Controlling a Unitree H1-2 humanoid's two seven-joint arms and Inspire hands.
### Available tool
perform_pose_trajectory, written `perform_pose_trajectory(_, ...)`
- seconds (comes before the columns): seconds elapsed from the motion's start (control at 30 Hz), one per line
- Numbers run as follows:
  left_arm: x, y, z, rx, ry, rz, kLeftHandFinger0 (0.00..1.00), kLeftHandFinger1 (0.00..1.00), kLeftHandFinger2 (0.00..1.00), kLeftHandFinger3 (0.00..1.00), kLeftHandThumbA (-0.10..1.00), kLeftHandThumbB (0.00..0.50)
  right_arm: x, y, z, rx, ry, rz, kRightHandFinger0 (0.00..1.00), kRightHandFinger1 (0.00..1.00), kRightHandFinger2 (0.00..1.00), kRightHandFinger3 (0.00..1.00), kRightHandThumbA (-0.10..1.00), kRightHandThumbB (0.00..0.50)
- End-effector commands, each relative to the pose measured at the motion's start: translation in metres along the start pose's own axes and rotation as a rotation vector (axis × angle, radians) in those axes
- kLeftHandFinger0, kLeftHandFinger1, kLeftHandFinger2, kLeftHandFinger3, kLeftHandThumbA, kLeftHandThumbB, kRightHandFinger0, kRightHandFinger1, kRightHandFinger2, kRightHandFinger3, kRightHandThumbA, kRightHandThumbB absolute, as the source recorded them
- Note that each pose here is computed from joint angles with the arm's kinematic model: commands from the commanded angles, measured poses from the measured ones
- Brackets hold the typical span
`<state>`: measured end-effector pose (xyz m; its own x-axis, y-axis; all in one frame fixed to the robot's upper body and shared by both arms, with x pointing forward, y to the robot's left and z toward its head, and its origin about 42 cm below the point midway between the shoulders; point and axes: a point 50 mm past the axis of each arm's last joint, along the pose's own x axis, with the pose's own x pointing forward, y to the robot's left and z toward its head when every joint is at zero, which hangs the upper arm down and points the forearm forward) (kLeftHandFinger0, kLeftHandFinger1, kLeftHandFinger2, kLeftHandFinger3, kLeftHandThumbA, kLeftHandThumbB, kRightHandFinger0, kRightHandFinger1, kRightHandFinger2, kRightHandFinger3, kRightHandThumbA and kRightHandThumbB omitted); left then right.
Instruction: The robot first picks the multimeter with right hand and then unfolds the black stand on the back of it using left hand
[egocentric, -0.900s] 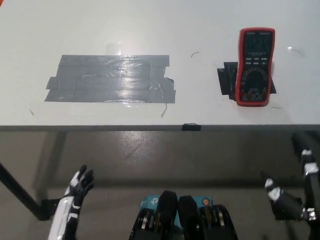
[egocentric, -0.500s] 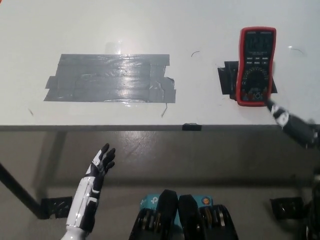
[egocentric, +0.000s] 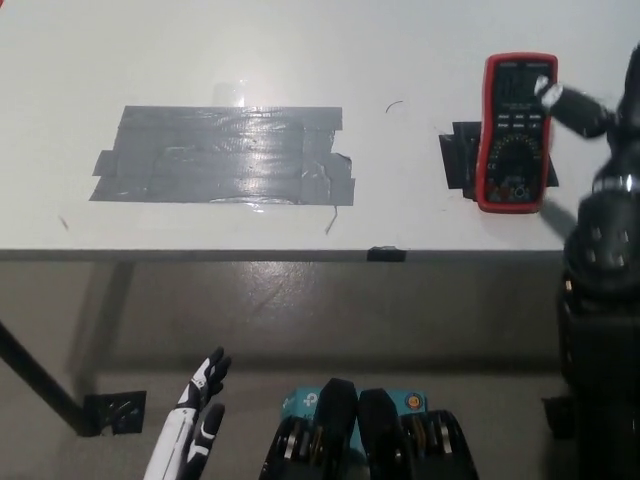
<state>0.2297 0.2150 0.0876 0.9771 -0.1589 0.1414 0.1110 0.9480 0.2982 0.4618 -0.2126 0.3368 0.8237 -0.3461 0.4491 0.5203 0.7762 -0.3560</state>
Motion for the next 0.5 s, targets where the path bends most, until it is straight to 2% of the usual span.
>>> perform_pose_trajectory(0.0, 0.003, 0.004, 0.003, 0.044, -0.056, 0.016, 1.00, 1.00, 1.00, 1.00, 1.00, 0.183, 0.034, -0.005, 0.036, -0.051, -0.011, -0.125, 1.00, 1.00, 1.00, 1.00, 0.94, 0.461)
perform_pose_trajectory(0.23, 0.004, 0.005, 0.002, 0.094, -0.054, 0.005, 1.00, 1.00, 1.00, 1.00, 1.00, 0.176, 0.071, 0.018, 0.070, -0.022, 0.055, -0.077, 1.00, 1.00, 1.00, 1.00, 0.91, 0.452)
perform_pose_trajectory(0.37, 0.004, 0.005, 0.001, 0.093, -0.049, 0.004, 1.00, 1.00, 1.00, 1.00, 1.00, 0.162, 0.081, 0.032, 0.074, -0.052, 0.087, -0.064, 1.00, 1.00, 1.00, 1.00, 0.93, 0.495)
perform_pose_trajectory(0.43, 0.003, 0.005, 0.001, 0.091, -0.031, -0.001, 1.00, 1.00, 1.00, 1.00, 1.00, 0.166, 0.082, 0.038, 0.077, -0.029, 0.102, -0.051, 1.00, 1.00, 1.00, 1.00, 0.89, 0.485)
perform_pose_trajectory(0.47, 0.003, 0.005, 0.001, 0.088, -0.029, -0.001, 1.00, 1.00, 1.00, 1.00, 1.00, 0.164, 0.082, 0.043, 0.079, -0.032, 0.106, -0.037, 1.00, 1.00, 1.00, 1.00, 0.90, 0.478)
